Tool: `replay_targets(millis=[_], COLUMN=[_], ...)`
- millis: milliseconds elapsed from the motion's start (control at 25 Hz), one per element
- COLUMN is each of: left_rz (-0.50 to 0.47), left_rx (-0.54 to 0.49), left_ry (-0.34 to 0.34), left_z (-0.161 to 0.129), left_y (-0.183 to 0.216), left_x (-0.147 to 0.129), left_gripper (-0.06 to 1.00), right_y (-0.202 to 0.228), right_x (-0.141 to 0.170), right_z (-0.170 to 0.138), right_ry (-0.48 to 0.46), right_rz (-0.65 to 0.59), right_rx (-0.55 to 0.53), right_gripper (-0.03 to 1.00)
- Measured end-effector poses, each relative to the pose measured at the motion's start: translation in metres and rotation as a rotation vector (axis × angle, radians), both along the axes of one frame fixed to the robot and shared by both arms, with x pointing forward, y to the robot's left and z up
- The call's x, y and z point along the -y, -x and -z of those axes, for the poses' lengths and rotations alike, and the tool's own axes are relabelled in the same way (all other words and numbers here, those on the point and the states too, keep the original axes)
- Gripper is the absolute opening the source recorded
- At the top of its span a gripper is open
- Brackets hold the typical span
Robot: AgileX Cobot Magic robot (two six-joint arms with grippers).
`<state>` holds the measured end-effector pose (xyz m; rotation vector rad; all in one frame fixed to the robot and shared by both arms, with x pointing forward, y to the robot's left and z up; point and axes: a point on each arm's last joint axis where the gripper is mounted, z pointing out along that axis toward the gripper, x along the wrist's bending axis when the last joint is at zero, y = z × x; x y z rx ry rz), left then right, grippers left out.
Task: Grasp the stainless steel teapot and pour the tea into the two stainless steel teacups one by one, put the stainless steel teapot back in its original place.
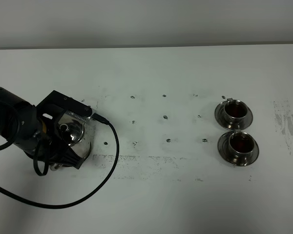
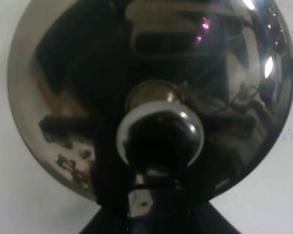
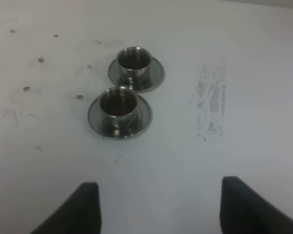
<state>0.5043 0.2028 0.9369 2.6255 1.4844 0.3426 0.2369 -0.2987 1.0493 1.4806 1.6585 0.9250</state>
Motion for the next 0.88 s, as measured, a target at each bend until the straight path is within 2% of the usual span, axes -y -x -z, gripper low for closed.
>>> replay_targets(millis=[320, 640, 880], left_rz=[-0.006, -0.005, -0.045], left_rx=[0.000, 0.004, 0.002], left_ry=[0.002, 0.004, 0.023], left_z=[0.0000, -0.0001, -0.0010], left_y=[0.0000, -0.0003, 0.0003], left_x=[0.0000, 0.0002, 0.0009], left_gripper=[0.20, 0.41, 0.45], right_y=[0.0000, 0.0000, 0.0000], right_x=[0.0000, 0.0000, 0.0000], right_z=[0.0000, 0.0000, 0.0000], right_ry=[0.000, 0.000, 0.000], right_rz=[0.000, 0.000, 0.000], right_rx=[0.000, 0.000, 0.000], right_gripper=[0.51, 0.51, 0.51])
